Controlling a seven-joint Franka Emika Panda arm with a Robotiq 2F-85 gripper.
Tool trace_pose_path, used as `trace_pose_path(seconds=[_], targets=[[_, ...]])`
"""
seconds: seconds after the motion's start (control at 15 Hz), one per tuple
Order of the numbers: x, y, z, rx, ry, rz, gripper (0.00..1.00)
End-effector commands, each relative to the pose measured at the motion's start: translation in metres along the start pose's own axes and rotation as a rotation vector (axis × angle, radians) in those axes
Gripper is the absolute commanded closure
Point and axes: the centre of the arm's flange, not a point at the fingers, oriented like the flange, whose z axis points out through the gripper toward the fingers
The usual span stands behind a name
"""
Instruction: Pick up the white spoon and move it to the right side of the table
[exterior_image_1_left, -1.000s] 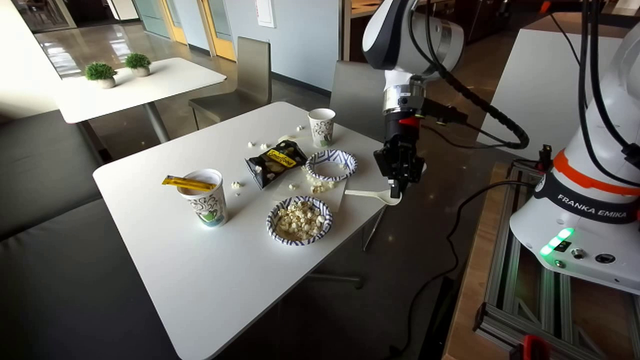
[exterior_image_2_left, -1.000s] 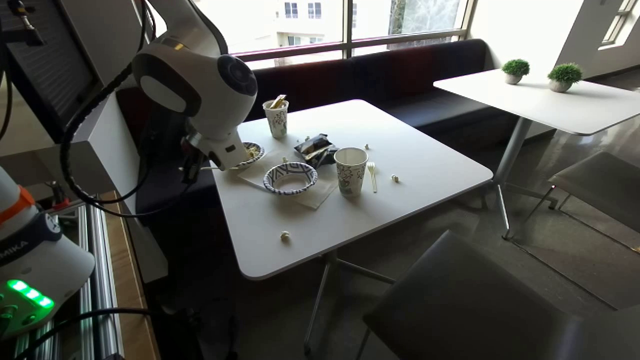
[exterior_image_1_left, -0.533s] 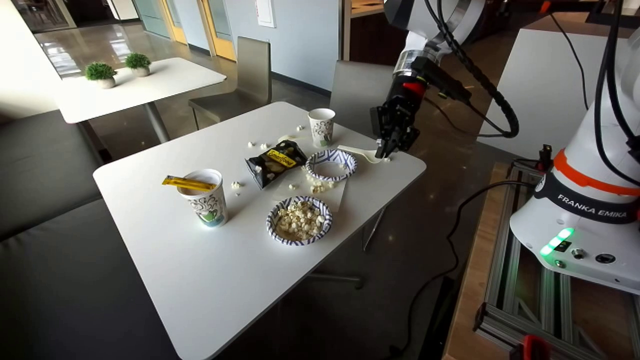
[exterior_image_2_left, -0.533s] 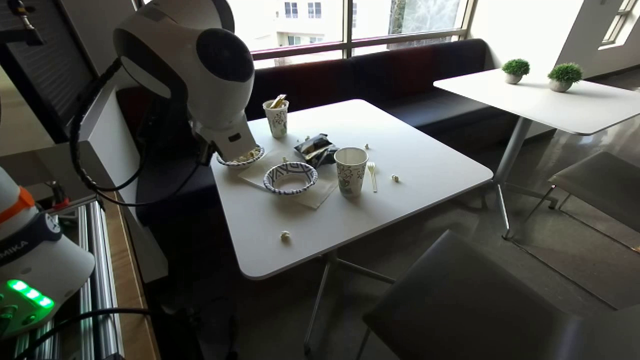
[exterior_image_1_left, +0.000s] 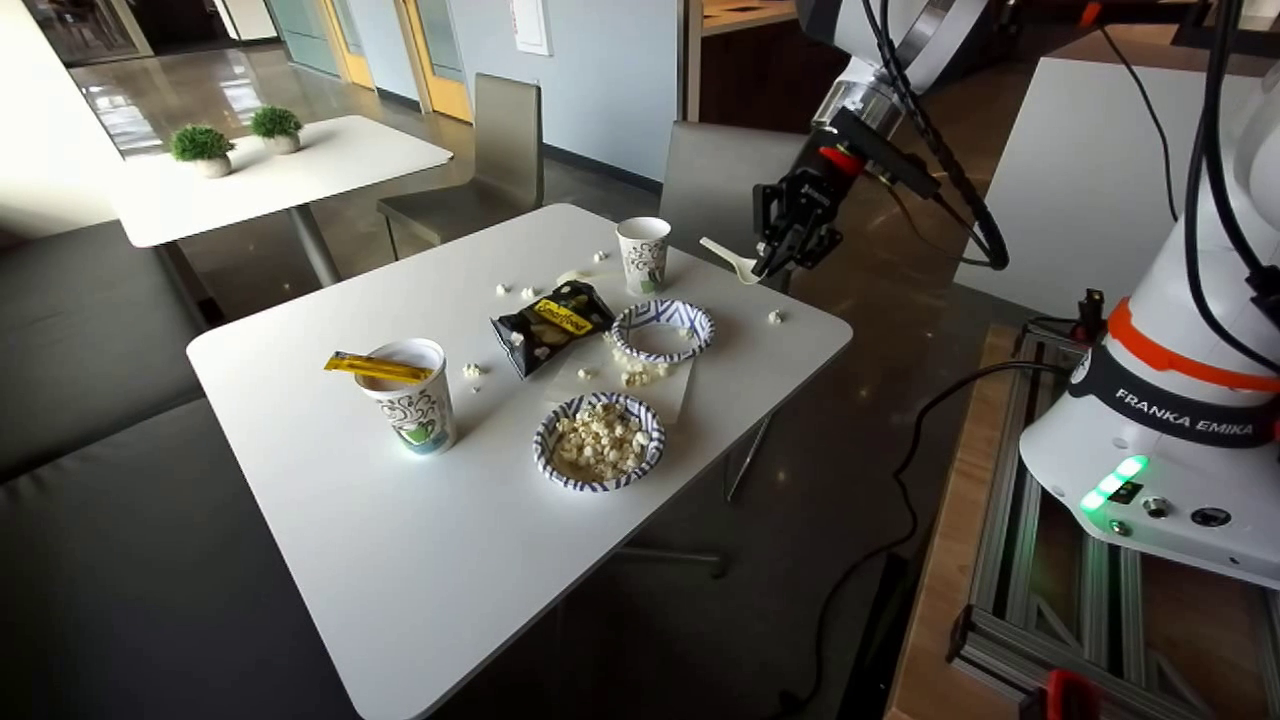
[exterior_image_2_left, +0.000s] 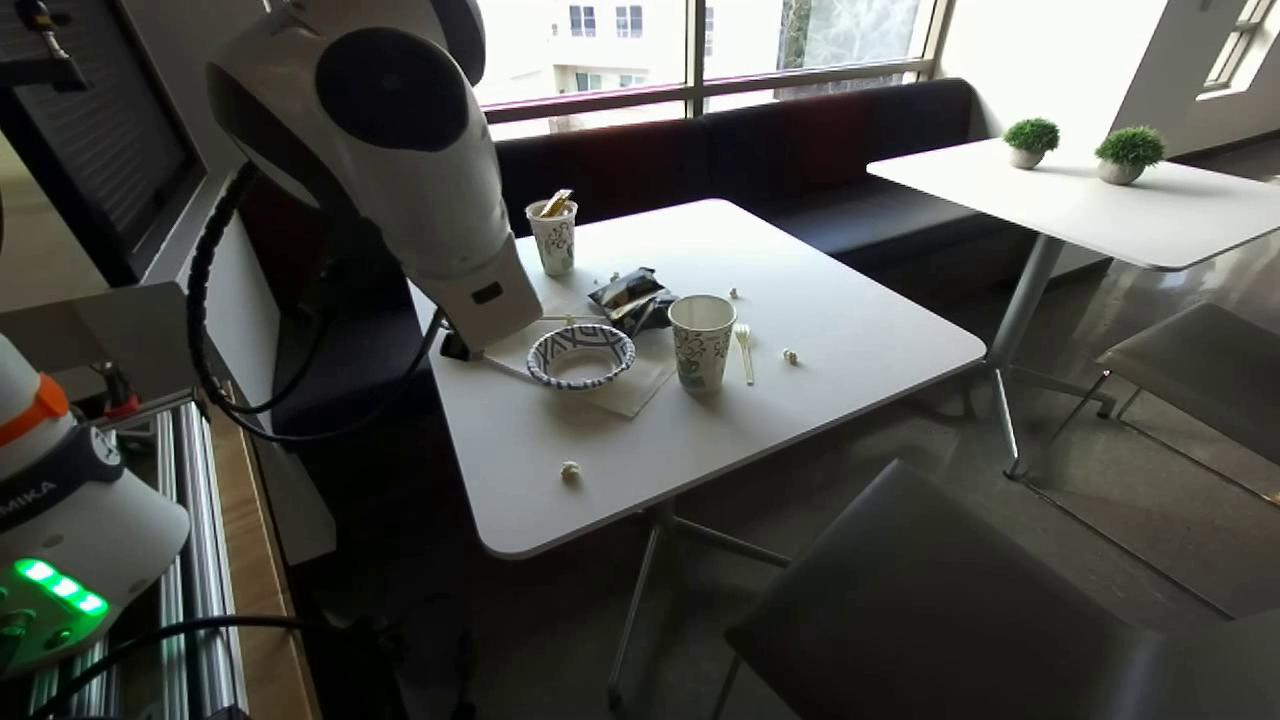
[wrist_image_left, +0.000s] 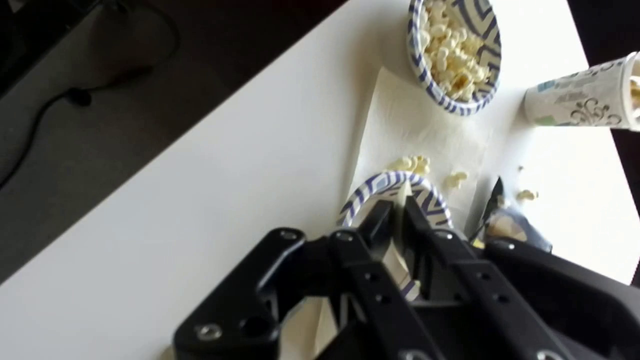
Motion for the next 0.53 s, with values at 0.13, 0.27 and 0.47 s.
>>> trace_pose_path(seconds=[0.13,0.27,0.47], targets=[[0.021,0.020,0.009,-0.054,0.116,0.020,0.97],[0.029,0.021,0.018,-0.088,0.130,0.033,0.97],[0.044,0.019,0.033,-0.138,0.145,0.051,0.97]])
